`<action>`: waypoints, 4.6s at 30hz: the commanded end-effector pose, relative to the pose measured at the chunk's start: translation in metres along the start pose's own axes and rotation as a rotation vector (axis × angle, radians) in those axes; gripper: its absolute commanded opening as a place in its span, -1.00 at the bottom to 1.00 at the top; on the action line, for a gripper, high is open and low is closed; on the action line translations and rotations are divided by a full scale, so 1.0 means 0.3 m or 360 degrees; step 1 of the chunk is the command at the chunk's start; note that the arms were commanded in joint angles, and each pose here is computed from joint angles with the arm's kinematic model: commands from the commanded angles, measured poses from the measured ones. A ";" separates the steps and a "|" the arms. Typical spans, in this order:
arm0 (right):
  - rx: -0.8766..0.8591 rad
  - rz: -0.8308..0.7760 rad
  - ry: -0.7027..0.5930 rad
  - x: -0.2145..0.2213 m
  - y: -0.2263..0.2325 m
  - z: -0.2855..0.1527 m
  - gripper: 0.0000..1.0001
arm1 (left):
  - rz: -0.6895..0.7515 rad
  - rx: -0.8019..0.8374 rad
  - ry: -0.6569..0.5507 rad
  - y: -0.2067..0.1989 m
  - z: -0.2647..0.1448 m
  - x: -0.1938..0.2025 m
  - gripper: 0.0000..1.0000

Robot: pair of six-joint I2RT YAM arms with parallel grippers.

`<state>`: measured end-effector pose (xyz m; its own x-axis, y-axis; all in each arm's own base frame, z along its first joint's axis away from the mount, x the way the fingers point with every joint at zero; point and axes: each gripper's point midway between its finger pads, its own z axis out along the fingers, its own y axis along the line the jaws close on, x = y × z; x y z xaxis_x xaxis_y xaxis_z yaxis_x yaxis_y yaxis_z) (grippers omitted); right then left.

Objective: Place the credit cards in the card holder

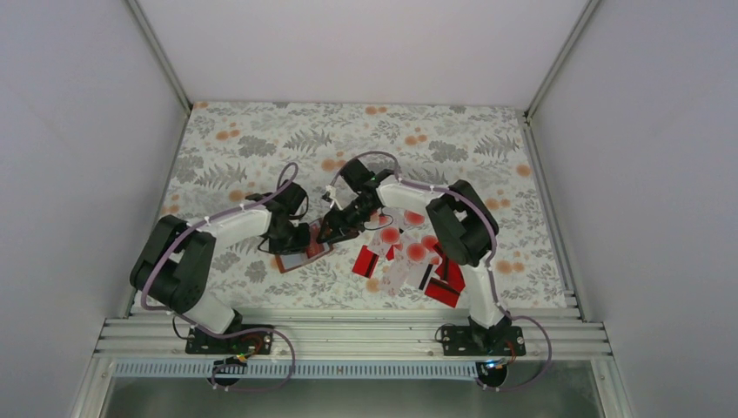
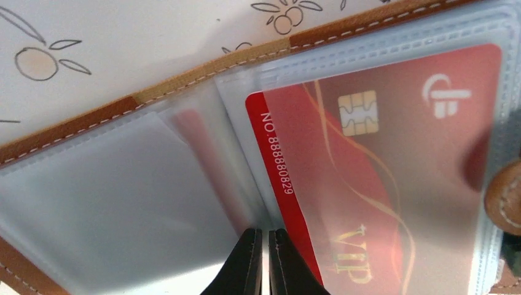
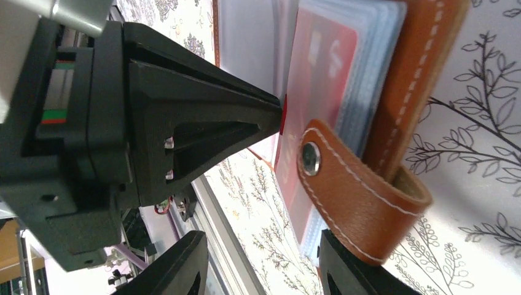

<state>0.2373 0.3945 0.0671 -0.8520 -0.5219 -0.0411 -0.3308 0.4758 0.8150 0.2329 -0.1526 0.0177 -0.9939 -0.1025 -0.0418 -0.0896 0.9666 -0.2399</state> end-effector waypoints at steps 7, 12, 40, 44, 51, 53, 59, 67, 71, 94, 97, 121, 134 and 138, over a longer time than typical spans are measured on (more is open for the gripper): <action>0.0053 0.0000 -0.0027 -0.043 -0.010 0.053 -0.06 | 0.0103 0.0030 0.0007 -0.026 0.016 -0.019 -0.89; 0.0117 0.0034 -0.0025 -0.038 -0.043 0.058 -0.08 | 0.0117 0.0051 0.0016 -0.033 0.027 -0.019 -0.91; -0.0030 -0.0011 -0.0034 -0.056 0.012 0.035 -0.20 | 0.0141 0.0076 0.0041 -0.055 0.056 -0.038 -0.95; -0.0036 -0.0012 -0.0028 -0.059 0.014 0.035 -0.20 | 0.0121 0.0043 0.0015 -0.049 0.018 -0.044 -0.95; -0.0063 0.0008 -0.0002 -0.059 0.007 0.049 -0.21 | 0.0091 -0.0084 -0.0024 -0.016 -0.058 -0.053 -0.95; -0.0063 0.0014 -0.0001 -0.058 0.004 0.052 -0.22 | 0.0079 -0.0095 -0.0047 -0.013 -0.084 -0.054 -0.95; -0.0072 0.0026 -0.0004 -0.063 0.000 0.058 -0.23 | 0.0071 -0.0072 -0.0094 -0.026 -0.152 -0.055 -0.95; -0.0064 0.0055 -0.0010 -0.079 0.003 0.062 -0.22 | 0.0081 -0.0070 -0.0182 -0.025 -0.245 -0.057 -0.95; -0.0102 0.0066 -0.0005 -0.090 0.034 0.072 -0.22 | 0.0084 -0.0072 -0.0276 -0.019 -0.312 -0.064 -0.95; -0.0113 -0.0508 -0.0452 -0.332 0.677 -0.141 -0.06 | 0.0180 0.0039 -0.1086 -0.037 -0.928 -0.142 -0.25; 0.0113 -0.0449 -0.0607 -0.306 0.614 -0.257 -0.05 | 0.0243 0.0105 -0.1115 -0.067 -0.949 -0.142 -0.02; 0.0409 0.0507 -0.0868 0.158 -0.177 -0.669 0.06 | 0.0553 0.0590 -0.0352 -0.459 -0.370 -0.169 0.15; 0.0200 0.0588 -0.0794 0.165 -0.303 -0.625 0.08 | 0.0696 0.0589 -0.0002 -0.663 -0.079 -0.176 -0.41; 0.0195 0.0629 -0.0779 0.172 -0.350 -0.614 0.08 | 0.0717 0.0567 0.0066 -0.703 -0.014 -0.183 -0.57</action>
<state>0.3006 0.1890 0.0937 -0.9952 0.0931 -0.0302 0.0414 0.6805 0.7316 0.3055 -0.3328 0.0813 -0.9412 0.2748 -0.1968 0.3375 0.7943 -0.5052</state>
